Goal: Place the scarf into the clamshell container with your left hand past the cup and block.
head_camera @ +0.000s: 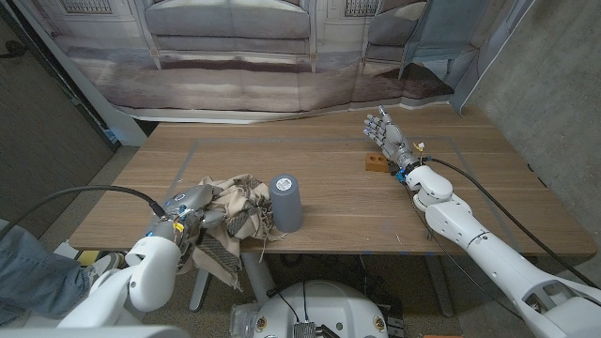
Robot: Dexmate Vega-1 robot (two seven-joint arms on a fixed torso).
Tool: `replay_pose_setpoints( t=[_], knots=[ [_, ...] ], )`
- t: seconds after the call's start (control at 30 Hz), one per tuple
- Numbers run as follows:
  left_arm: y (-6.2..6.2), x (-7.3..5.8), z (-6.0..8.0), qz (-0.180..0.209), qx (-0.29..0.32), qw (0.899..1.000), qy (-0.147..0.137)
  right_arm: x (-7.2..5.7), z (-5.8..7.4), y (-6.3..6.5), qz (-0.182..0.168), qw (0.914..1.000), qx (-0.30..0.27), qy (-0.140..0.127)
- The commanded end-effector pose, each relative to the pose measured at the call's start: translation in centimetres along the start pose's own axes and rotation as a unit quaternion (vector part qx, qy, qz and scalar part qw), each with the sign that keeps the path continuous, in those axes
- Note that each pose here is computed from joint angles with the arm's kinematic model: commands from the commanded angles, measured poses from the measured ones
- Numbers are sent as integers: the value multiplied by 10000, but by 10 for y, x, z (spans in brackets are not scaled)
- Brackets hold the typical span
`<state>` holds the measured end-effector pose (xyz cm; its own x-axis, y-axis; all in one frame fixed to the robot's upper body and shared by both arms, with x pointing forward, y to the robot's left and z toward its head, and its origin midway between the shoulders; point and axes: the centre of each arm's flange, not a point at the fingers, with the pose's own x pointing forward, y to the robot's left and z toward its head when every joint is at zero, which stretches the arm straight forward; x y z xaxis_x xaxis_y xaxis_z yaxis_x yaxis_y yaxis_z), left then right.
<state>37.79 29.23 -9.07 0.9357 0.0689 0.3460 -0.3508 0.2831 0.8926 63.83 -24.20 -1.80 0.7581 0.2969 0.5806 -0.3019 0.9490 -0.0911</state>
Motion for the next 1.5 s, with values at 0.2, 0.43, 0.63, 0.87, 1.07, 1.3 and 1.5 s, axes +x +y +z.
replay_pose_setpoints(
  t=[0.2, 0.43, 0.63, 0.87, 1.07, 1.3, 1.5],
  knots=[
    [5, -5, -2, 55, -190, 9995, -238, 0, 0, 0, 4, 10000, 6, 7],
    [7, -3, -1, 132, -250, 9990, -349, 2, 0, 0, 15, 10000, -3, 35],
    [7, 0, -1, 76, -315, 9988, -374, 4, 0, 0, 26, 10000, 4, 55],
    [8, 0, -2, 116, -436, 9979, -455, 4, -2, -1, 12, 10000, 7, 83],
    [9, 0, -3, 197, -535, 9970, -532, 4, 0, -2, 8, 10000, -8, 69],
    [10, 0, -2, 192, -583, 9964, -590, 4, 1, -2, 22, 10000, -13, 57],
    [12, -2, -4, 207, -636, 9959, -611, 1, 0, -2, 0, 10000, -5, 65]
  ],
)
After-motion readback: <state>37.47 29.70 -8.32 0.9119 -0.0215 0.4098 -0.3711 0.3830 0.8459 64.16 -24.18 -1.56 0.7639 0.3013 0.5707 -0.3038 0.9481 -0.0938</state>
